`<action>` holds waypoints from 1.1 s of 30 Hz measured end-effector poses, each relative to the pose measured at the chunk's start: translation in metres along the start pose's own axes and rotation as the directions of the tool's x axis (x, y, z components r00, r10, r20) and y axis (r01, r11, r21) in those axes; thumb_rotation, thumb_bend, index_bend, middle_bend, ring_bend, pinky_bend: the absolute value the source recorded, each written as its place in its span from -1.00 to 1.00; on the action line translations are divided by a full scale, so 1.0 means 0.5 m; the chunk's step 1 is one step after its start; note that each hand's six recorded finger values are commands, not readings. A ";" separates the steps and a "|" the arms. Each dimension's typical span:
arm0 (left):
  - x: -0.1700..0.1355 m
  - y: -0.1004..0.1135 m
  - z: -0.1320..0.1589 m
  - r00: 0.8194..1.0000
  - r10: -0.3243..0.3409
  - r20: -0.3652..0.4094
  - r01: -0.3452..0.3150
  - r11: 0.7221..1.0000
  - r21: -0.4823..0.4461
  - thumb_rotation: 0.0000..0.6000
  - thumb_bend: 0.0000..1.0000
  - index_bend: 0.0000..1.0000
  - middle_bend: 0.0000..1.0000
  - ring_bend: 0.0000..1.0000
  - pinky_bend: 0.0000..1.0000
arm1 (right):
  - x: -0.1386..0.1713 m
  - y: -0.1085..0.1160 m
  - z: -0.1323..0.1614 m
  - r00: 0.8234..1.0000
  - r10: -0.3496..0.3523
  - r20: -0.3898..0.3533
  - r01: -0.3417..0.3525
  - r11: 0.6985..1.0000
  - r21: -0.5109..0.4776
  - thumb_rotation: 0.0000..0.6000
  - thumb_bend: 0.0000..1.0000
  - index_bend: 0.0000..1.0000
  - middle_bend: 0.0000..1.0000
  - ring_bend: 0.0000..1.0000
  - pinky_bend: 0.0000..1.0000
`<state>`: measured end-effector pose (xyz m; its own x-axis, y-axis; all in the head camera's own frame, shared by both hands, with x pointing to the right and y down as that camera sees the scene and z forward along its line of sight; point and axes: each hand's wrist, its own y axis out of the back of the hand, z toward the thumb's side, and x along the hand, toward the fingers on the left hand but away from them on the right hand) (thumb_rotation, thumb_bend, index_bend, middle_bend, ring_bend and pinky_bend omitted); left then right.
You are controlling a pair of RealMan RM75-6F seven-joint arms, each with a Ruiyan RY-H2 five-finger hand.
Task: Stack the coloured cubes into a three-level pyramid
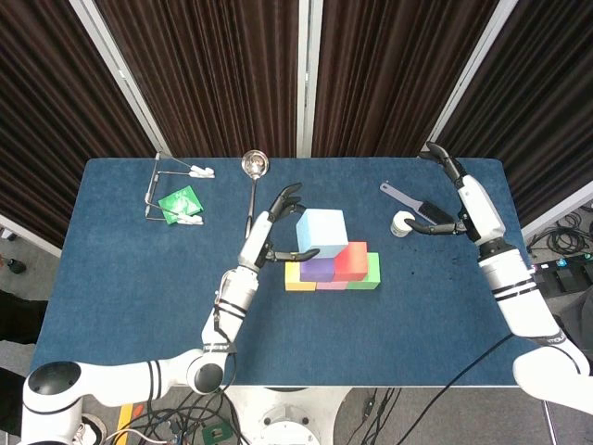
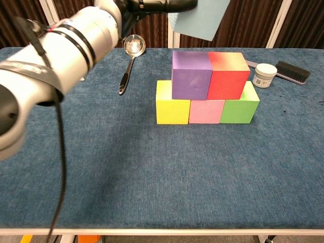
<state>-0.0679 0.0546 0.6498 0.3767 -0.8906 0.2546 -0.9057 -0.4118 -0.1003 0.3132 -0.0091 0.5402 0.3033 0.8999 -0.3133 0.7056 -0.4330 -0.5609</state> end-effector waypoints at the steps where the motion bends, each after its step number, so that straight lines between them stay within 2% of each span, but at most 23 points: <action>1: 0.001 -0.006 -0.003 1.000 0.005 -0.003 -0.005 1.000 -0.005 1.00 -0.76 -0.80 0.04 -0.74 -0.74 | 0.000 0.000 -0.001 1.000 0.008 0.004 -0.008 1.000 0.005 1.00 -0.93 -1.00 -0.70 -1.00 -1.00; 8: 0.000 -0.046 -0.021 0.999 0.023 -0.023 -0.024 0.999 -0.035 1.00 -0.76 -0.80 0.04 -0.74 -0.75 | -0.006 0.007 0.004 1.000 0.020 -0.002 -0.020 1.000 0.018 1.00 -0.92 -1.00 -0.70 -1.00 -1.00; 18: -0.002 -0.063 -0.039 0.998 0.024 -0.058 -0.030 0.995 -0.094 1.00 -0.77 -0.80 0.04 -0.74 -0.75 | -0.005 0.011 -0.018 1.000 0.013 0.024 -0.013 1.000 0.015 1.00 -0.92 -1.00 -0.70 -1.00 -1.00; 33: 0.002 -0.089 -0.049 0.999 0.004 -0.048 -0.007 0.997 -0.079 1.00 -0.77 -0.80 0.04 -0.74 -0.75 | -0.007 0.004 -0.045 0.999 0.013 0.045 -0.014 1.000 0.023 1.00 -0.92 -1.00 -0.70 -1.00 -1.00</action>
<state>-0.0320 0.0770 0.6782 0.3636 -0.8817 0.3005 -0.9210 -0.3887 -0.0260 0.3281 -0.0119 0.5571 0.2831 0.8909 -0.3551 0.6865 -0.4468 -0.5737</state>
